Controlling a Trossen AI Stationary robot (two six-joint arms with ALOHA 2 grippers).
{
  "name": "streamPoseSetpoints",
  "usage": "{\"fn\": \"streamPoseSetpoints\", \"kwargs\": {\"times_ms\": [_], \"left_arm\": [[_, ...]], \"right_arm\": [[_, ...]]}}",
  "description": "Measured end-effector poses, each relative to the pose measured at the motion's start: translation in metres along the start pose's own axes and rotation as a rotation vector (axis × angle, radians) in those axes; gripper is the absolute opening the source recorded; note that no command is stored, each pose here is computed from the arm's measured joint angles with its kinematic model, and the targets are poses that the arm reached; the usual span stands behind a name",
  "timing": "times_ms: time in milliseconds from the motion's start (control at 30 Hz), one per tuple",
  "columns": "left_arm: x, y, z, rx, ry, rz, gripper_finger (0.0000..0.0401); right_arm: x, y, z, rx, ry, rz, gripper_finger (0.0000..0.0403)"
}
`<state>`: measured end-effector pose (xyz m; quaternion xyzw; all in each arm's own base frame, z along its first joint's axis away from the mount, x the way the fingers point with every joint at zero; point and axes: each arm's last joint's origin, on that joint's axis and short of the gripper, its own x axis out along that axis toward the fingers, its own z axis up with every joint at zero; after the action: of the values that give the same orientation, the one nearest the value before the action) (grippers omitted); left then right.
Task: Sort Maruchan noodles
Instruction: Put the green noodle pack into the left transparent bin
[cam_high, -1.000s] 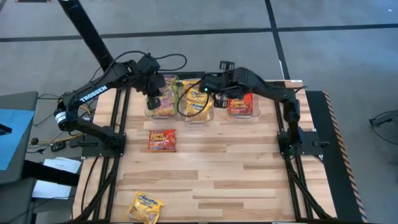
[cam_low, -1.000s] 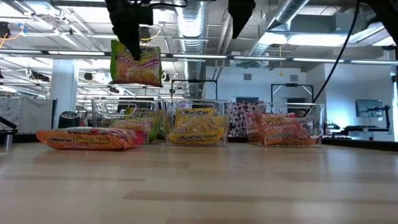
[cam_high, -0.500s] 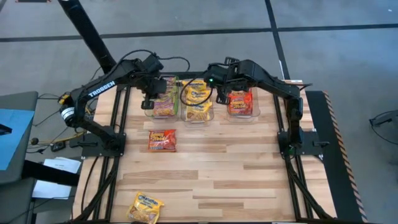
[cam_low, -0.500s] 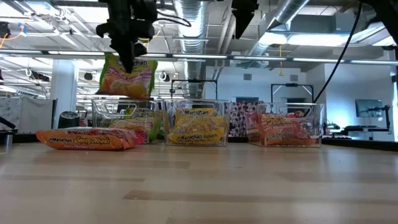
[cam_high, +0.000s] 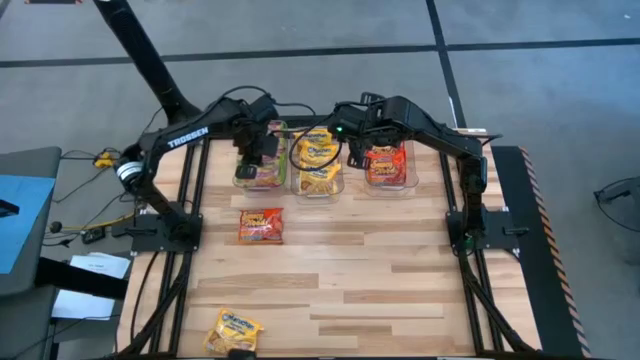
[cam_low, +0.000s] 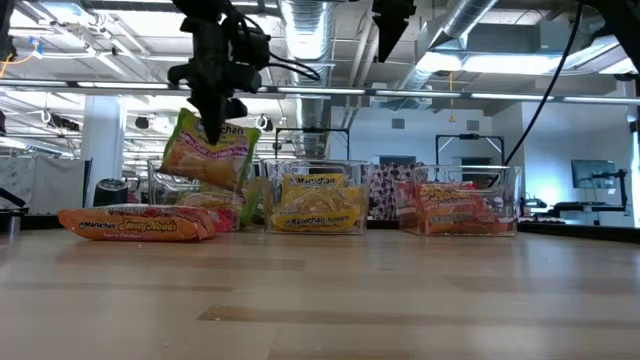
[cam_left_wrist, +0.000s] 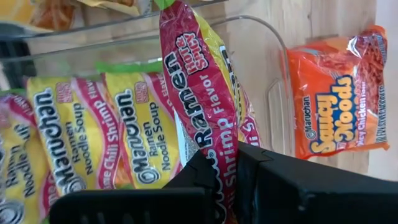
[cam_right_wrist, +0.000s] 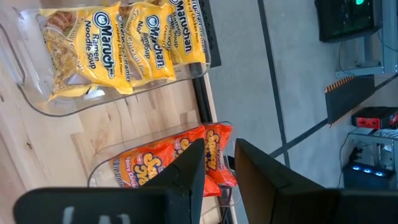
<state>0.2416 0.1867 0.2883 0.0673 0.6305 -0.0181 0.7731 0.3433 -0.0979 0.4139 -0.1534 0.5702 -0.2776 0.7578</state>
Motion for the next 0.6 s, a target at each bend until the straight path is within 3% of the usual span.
{"fn": "streamPoseSetpoints", "kwargs": {"times_ms": [400, 600], "left_arm": [[0.027, 0.008, 0.008, -0.014, 0.033, -0.053, 0.0004], [0.045, 0.013, 0.01, -0.101, 0.037, -0.13, 0.0004]], "right_arm": [[0.001, -0.001, 0.0, 0.004, 0.001, -0.002, 0.0111], [0.001, -0.001, 0.0, 0.005, -0.001, -0.002, 0.0111]]}}
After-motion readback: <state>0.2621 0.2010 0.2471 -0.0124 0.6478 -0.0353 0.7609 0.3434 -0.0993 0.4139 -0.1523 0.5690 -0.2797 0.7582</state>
